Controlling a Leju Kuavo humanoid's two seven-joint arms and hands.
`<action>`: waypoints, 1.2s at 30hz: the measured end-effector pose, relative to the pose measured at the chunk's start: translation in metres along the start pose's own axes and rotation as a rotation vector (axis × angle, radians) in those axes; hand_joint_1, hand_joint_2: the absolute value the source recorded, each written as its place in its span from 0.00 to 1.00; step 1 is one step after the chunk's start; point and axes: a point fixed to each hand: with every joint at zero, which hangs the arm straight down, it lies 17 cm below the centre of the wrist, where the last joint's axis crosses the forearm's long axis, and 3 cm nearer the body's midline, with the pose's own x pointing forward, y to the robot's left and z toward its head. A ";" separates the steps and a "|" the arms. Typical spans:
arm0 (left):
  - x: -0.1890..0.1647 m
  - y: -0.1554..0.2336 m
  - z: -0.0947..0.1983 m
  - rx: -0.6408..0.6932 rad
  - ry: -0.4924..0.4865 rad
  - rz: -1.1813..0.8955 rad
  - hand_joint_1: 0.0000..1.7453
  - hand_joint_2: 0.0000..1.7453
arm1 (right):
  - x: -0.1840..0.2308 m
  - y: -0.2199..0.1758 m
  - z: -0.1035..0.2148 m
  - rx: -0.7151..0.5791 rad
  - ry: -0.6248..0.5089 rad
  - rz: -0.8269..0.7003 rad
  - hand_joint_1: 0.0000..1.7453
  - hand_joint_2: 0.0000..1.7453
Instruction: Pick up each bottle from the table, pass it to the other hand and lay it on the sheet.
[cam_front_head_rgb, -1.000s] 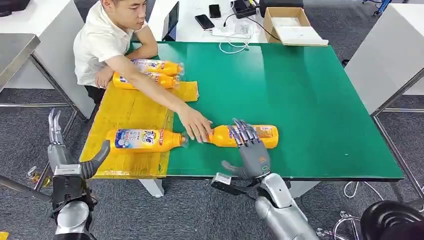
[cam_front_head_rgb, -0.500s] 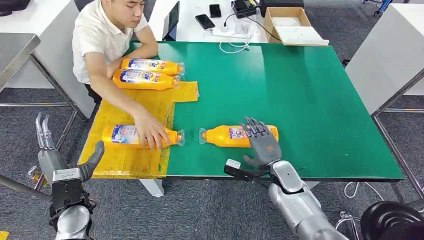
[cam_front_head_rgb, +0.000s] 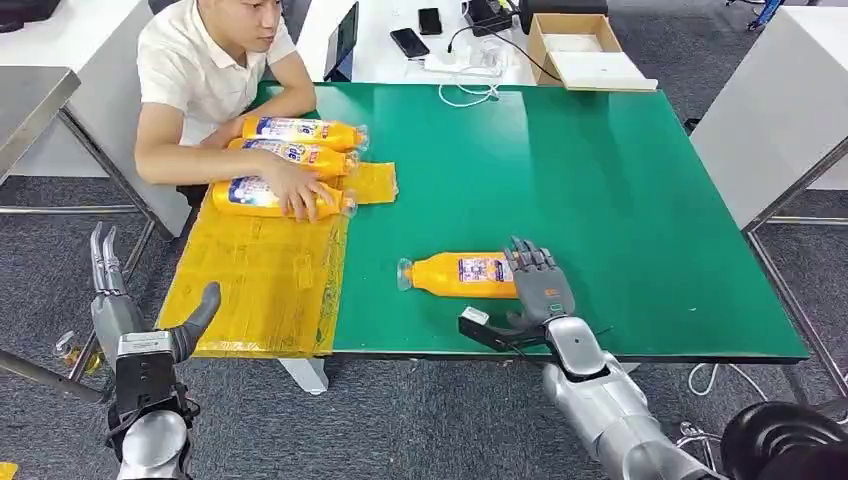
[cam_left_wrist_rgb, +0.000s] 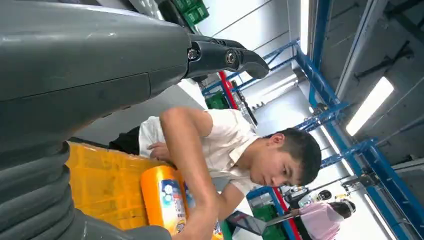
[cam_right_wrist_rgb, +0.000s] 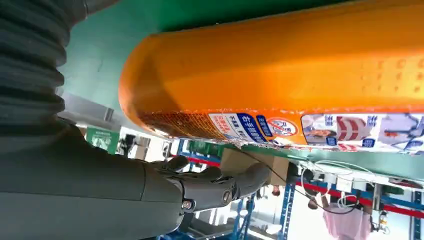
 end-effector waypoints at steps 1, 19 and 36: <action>0.000 0.000 0.000 0.000 0.000 0.000 0.00 1.00 | -0.001 0.000 0.000 0.000 0.001 0.001 0.00 1.00; 0.003 -0.015 0.002 -0.042 0.006 0.032 0.00 1.00 | 0.012 0.013 0.000 0.044 -0.033 -0.107 0.00 1.00; -0.009 -0.048 0.000 -0.130 0.058 0.105 0.00 1.00 | -0.018 0.016 -0.012 0.157 0.129 -0.019 0.00 1.00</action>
